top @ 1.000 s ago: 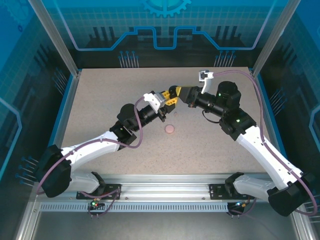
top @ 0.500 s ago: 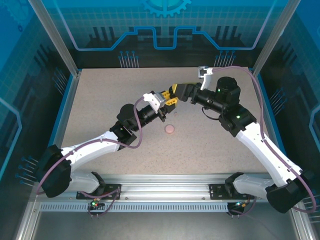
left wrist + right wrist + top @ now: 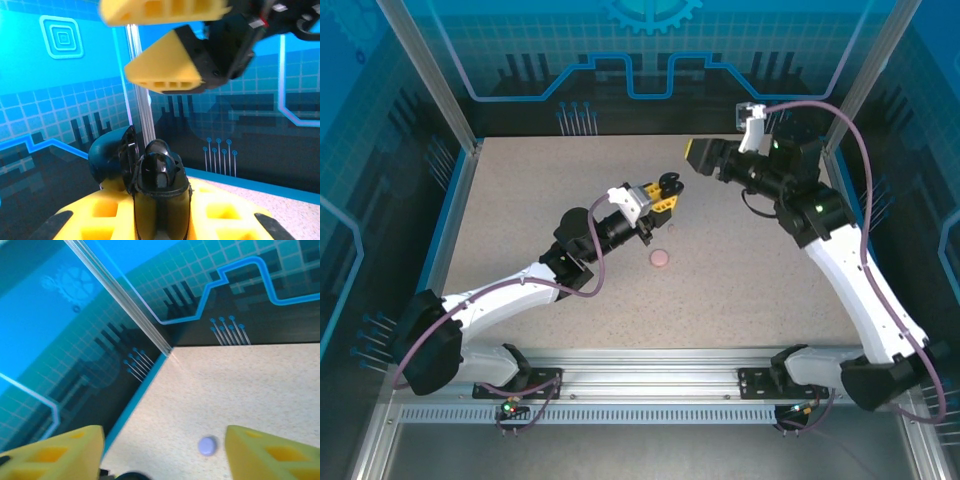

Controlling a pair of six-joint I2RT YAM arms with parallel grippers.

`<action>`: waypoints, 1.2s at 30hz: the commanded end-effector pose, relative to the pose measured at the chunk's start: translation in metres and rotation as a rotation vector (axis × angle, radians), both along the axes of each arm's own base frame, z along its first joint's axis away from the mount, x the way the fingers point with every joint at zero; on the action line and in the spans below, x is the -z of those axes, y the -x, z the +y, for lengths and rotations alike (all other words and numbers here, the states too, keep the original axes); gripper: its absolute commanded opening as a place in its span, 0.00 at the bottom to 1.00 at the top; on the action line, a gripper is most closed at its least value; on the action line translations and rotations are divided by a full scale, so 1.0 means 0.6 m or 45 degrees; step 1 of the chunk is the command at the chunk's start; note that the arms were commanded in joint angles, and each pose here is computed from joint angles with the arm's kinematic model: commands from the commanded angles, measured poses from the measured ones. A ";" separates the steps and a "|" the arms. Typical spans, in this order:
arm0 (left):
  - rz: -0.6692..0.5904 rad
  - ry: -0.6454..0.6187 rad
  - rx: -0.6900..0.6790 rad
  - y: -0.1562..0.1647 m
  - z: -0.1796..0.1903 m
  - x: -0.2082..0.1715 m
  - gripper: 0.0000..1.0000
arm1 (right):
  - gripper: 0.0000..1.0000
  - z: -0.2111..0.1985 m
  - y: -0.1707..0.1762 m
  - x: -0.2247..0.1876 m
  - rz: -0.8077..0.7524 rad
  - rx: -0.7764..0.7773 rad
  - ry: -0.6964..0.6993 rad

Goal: Insert wireless bluetooth earbuds into charging case

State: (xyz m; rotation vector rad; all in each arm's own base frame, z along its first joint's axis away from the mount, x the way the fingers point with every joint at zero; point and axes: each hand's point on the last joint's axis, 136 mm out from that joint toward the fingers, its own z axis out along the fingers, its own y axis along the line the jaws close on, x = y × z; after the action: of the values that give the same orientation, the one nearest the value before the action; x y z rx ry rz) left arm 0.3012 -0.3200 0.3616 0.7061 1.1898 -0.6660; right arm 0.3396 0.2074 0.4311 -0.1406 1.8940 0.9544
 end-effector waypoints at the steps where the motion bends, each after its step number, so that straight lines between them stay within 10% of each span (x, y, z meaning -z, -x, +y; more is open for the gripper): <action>1: 0.036 -0.027 0.084 0.016 -0.015 0.018 0.00 | 0.48 -0.004 -0.022 0.080 0.233 -0.005 0.181; 11: 0.086 -0.063 0.107 0.016 -0.021 0.040 0.00 | 0.13 0.042 -0.067 0.142 0.415 -0.138 0.313; 28: 0.138 -0.066 0.093 -0.001 -0.032 0.049 0.00 | 0.10 0.056 0.054 0.134 0.363 -0.238 0.360; 36: 0.252 -0.047 0.032 -0.016 -0.023 0.082 0.00 | 0.30 -0.058 0.011 0.133 0.365 0.194 0.254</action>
State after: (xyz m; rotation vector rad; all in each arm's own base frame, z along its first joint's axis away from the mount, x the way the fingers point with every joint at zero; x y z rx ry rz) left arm 0.3043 -0.3352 0.3152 0.7611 1.3431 -0.7384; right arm 0.3164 0.2048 0.3513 -0.1724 2.2662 0.7759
